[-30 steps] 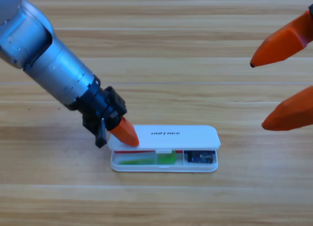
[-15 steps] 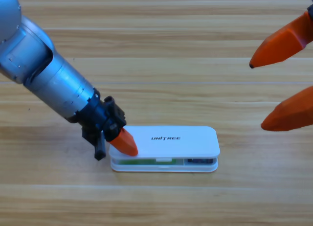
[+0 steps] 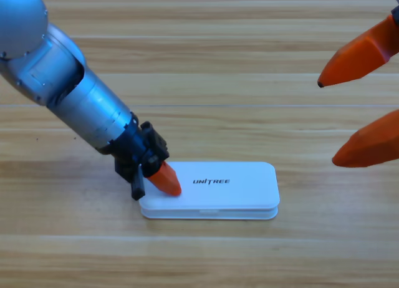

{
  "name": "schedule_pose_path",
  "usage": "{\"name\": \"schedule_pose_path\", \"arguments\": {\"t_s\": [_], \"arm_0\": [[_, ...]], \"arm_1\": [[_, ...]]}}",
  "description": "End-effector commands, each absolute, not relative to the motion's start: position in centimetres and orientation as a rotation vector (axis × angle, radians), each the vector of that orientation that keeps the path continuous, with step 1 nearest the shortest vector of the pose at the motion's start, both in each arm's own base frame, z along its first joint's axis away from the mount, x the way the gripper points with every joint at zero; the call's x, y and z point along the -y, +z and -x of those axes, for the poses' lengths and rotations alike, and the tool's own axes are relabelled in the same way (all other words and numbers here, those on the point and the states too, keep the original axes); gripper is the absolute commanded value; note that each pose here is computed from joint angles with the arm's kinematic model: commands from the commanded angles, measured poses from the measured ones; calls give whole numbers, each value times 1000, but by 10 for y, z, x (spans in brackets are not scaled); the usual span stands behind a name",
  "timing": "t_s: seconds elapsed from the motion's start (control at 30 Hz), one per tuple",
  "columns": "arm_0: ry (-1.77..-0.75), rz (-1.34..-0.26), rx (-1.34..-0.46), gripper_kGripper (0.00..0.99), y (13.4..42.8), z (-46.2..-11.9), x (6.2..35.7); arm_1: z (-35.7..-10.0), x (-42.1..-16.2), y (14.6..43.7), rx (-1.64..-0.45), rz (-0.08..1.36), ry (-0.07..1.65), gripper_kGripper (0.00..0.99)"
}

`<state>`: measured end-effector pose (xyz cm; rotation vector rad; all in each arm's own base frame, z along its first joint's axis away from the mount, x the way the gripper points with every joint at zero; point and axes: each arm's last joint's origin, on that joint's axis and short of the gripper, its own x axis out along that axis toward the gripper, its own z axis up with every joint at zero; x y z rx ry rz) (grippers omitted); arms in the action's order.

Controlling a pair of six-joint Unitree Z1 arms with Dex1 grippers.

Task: Clean up eraser and pencils

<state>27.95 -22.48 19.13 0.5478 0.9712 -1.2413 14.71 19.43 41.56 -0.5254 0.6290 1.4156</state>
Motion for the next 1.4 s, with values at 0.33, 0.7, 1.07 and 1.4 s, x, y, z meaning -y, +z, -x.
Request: {"name": "schedule_pose_path", "arguments": {"t_s": [0.33, 0.7, 1.07, 1.4], "arm_0": [[-1291, -603, -1055, 0, 155, -267, 245], [-1285, -615, -1031, 0, 176, -265, 250], [-898, -410, -738, 990, 358, -326, 160], [-620, -311, -403, 990, 478, -284, 87]], "arm_1": [[-160, -206, 395, -686, 510, 1421, 976], [-161, -208, 393, -696, 511, 1421, 976], [-161, -208, 393, -696, 511, 1421, 976], [-162, -208, 392, -699, 511, 1421, 976]]}}
